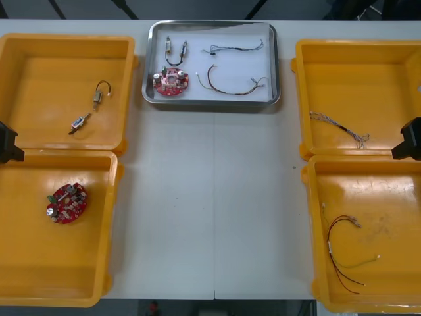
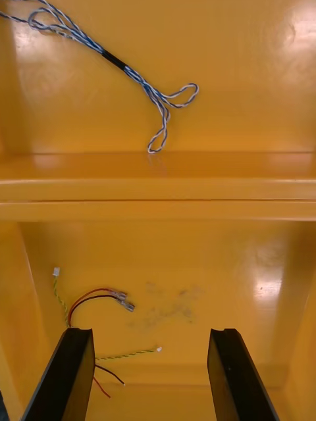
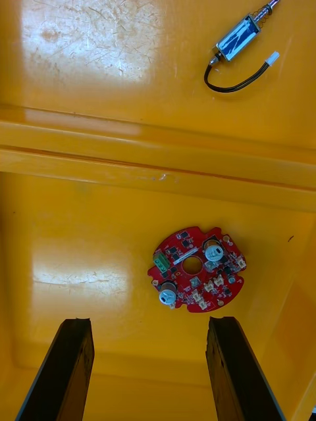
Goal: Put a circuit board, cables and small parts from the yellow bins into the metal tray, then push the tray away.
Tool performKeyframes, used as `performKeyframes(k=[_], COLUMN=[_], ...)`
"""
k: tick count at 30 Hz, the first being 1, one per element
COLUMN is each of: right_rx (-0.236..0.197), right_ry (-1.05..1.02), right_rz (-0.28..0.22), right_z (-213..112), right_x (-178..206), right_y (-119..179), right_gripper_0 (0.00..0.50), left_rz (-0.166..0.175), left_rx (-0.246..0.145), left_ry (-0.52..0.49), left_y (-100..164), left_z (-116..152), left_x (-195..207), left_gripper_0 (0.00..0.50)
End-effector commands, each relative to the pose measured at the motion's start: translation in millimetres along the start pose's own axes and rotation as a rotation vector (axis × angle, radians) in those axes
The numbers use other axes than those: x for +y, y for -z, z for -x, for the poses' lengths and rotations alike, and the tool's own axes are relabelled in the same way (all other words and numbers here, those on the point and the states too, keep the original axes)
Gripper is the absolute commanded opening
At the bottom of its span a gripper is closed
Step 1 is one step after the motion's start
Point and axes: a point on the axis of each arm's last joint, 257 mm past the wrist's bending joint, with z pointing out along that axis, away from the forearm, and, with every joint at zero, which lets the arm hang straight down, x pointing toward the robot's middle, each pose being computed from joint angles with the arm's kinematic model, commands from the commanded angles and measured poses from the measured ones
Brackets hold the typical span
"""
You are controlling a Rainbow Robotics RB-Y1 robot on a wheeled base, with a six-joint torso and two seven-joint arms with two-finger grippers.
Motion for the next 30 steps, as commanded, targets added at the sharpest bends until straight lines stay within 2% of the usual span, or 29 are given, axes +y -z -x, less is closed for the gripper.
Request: performKeyframes(k=[1, 13, 25, 30], right_rx=[-0.044, -0.063, -0.056, -0.057], right_ry=[-0.037, -0.054, -0.03, -0.03], right_rz=[-0.053, -0.055, 0.008, 0.006], right_z=[3.5, 4.4, 0.1, 0.2], right_x=[-20.7, -20.0, 4.2, 3.9], right_y=[6.1, -7.0, -14.0, -14.0], right_gripper_0=[0.5, 0.5, 0.5, 0.5], left_rz=[0.037, 0.037, 0.037, 0.037], left_rx=[-0.023, -0.023, -0.023, -0.023], left_ry=[-0.053, -0.053, -0.053, -0.053], left_y=[11.0, 11.0, 11.0, 11.0], left_z=[8.4, 8.4, 8.4, 8.4], left_x=[14.3, 14.3, 14.3, 14.3], left_gripper_0=[0.5, 0.5, 0.5, 0.5])
